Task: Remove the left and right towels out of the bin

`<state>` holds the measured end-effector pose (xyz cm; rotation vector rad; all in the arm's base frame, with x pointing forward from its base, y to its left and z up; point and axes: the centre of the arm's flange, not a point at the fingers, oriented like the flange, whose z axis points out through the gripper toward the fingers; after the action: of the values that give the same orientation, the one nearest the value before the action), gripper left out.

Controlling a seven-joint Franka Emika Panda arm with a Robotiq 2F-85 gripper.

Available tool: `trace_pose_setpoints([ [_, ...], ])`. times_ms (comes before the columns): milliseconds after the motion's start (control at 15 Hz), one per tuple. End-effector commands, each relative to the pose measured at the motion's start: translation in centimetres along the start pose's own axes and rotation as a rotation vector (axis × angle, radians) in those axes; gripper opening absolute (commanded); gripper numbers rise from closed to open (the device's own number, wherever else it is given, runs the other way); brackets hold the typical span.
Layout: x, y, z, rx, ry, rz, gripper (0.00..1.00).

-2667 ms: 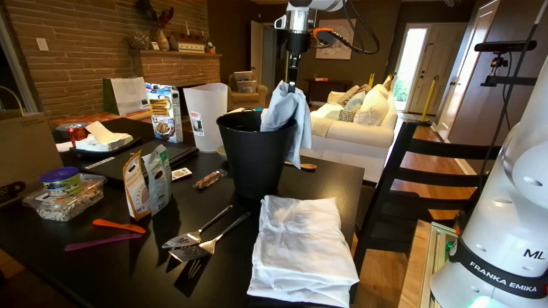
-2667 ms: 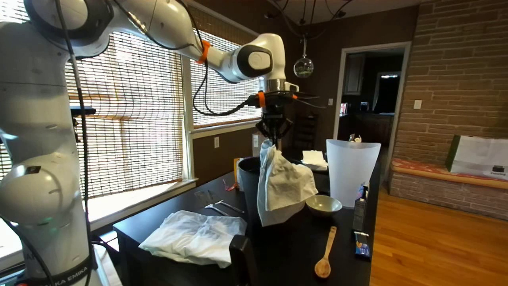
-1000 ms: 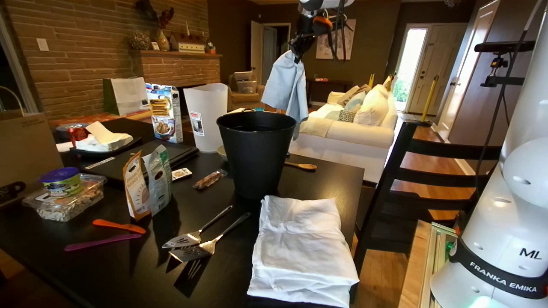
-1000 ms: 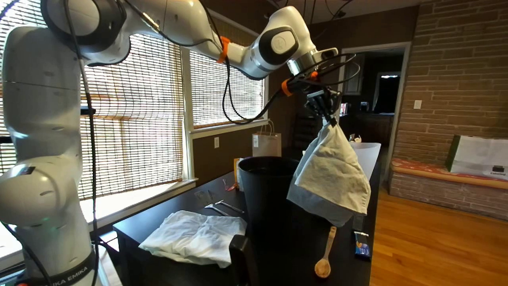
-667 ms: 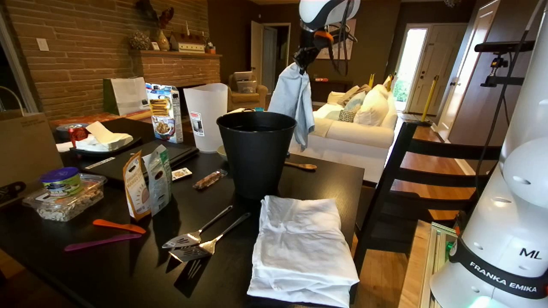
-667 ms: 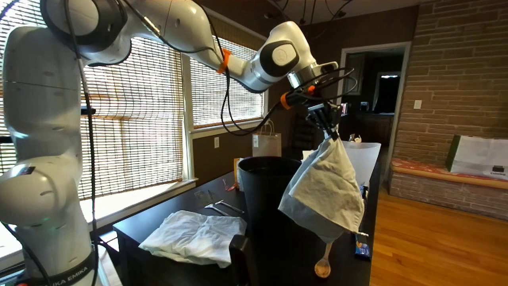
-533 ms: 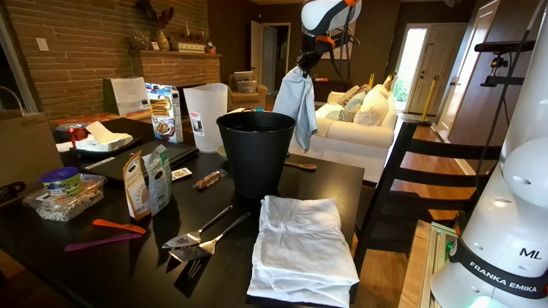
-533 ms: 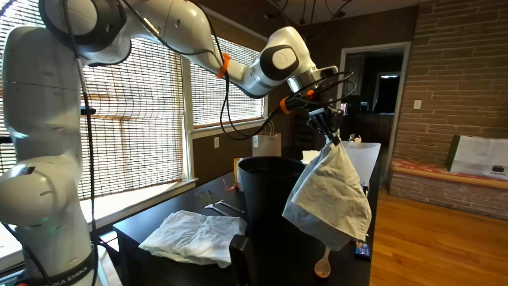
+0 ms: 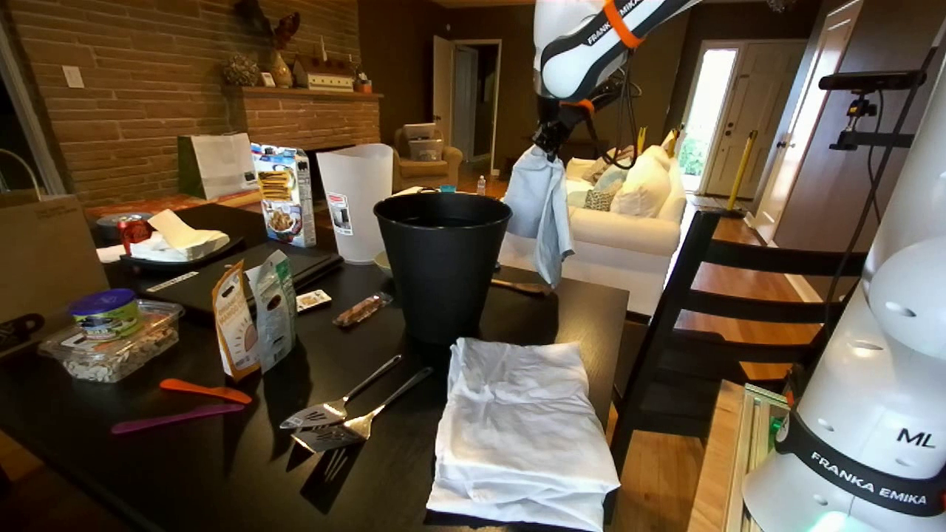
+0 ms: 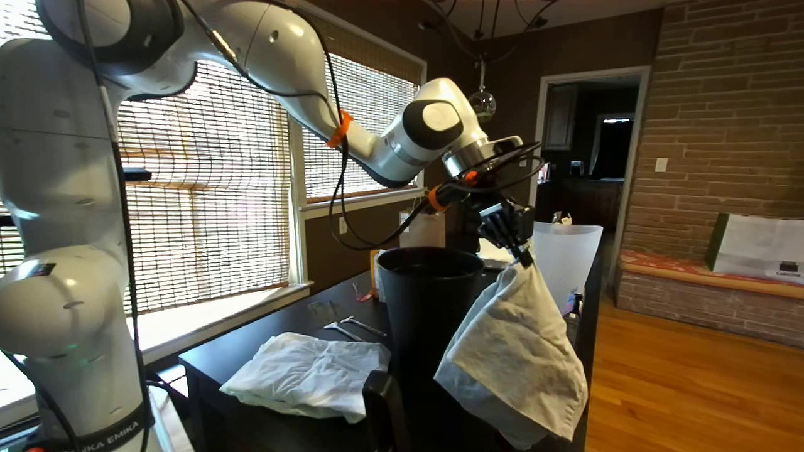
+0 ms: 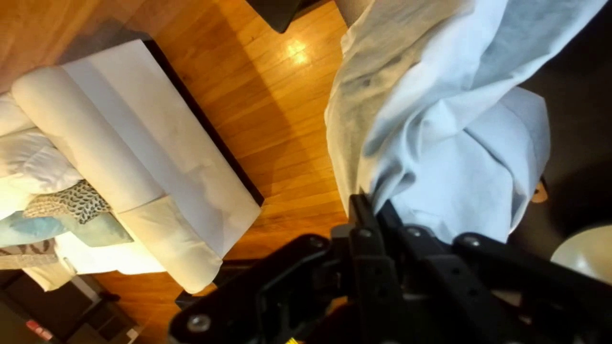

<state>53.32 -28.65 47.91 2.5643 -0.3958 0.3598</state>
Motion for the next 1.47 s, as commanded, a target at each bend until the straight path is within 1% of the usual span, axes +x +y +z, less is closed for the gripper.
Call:
trace_pose_setpoints([
  [0, -4.4, -0.9, 0.0, -0.038, -0.035, -0.034, 0.01],
  [133, -5.7, -1.9, 0.7, -0.013, -0.077, -0.074, 0.01],
  [467, -9.6, -5.9, 3.4, 0.100, -0.186, -0.141, 0.01],
  [600, -11.0, -7.4, 4.5, 0.153, -0.223, -0.150, 0.01],
  [933, -13.8, -10.9, 5.5, 0.290, -0.297, -0.169, 0.01],
  [1133, -15.0, -12.6, 5.9, 0.362, -0.328, -0.172, 0.01],
  [1400, -16.4, -14.0, 6.5, 0.418, -0.365, -0.171, 0.01],
])
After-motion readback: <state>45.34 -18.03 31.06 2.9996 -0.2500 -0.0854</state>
